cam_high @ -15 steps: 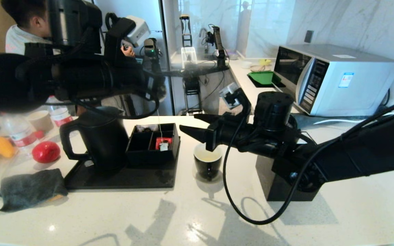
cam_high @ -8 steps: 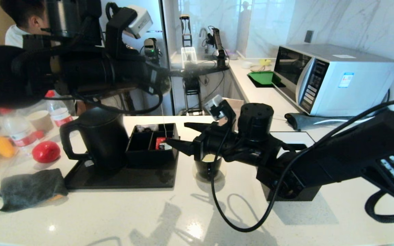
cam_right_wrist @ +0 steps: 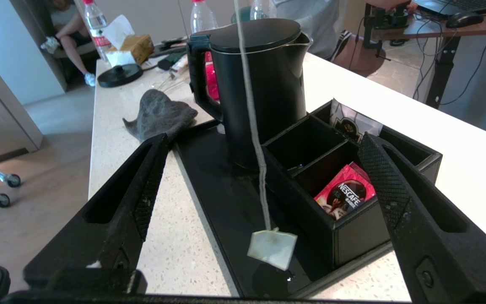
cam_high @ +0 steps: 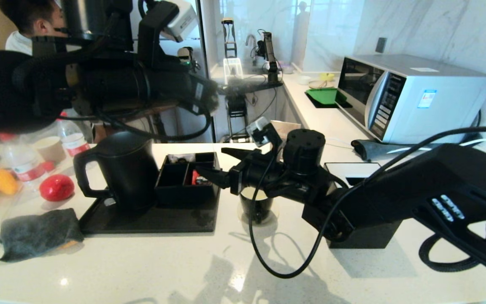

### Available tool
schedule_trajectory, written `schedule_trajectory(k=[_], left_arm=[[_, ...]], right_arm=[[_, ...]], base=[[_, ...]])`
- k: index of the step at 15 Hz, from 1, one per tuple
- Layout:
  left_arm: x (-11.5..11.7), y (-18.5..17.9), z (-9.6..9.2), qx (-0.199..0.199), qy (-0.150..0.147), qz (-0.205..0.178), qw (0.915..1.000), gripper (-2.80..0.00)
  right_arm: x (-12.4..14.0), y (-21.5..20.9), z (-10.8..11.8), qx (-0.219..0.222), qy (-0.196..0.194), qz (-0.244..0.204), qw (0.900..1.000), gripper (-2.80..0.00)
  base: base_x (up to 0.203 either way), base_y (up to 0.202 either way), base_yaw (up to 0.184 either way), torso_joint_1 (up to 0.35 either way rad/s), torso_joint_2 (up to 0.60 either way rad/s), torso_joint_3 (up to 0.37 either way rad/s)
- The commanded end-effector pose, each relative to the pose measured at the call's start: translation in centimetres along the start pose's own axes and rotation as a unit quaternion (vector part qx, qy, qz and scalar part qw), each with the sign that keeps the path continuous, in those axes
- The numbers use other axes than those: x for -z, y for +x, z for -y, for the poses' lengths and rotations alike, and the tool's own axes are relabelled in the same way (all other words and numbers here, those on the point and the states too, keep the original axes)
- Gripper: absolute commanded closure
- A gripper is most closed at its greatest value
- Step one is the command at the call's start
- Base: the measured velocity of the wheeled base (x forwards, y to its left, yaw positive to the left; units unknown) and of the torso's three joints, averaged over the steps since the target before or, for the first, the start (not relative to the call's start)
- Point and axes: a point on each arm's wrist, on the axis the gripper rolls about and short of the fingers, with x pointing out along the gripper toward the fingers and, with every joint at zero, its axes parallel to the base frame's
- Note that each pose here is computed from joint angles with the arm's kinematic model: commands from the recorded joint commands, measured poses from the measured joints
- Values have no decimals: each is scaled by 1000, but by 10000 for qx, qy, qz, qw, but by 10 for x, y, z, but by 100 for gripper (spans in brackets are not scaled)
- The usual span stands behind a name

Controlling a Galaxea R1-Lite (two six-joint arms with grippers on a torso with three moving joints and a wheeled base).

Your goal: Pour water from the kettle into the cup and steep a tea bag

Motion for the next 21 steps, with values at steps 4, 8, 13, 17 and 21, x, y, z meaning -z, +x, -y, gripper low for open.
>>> schedule_trajectory(k=[4, 8, 13, 17, 21], left_arm=[[-6, -3, 15, 213, 48, 104, 9997, 0], [-9, -5, 21, 295, 72, 153, 9994, 0], [-10, -6, 23, 292, 85, 168, 9994, 0], [-11, -6, 23, 290, 85, 176, 9994, 0], [-12, -8, 22, 285, 86, 198, 9994, 0]], right_arm=[[9, 3, 2, -23, 37, 7, 10000, -280], [11, 3, 2, -33, 30, 20, 10000, -280], [17, -1, 2, -115, 89, -103, 9998, -280], [22, -4, 1, -132, 130, -206, 9996, -280], [25, -5, 1, -132, 139, -210, 9996, -280]], base=[[0, 0, 0, 0, 0, 0], [0, 0, 0, 0, 0, 0], [0, 0, 0, 0, 0, 0], [0, 0, 0, 0, 0, 0], [0, 0, 0, 0, 0, 0]])
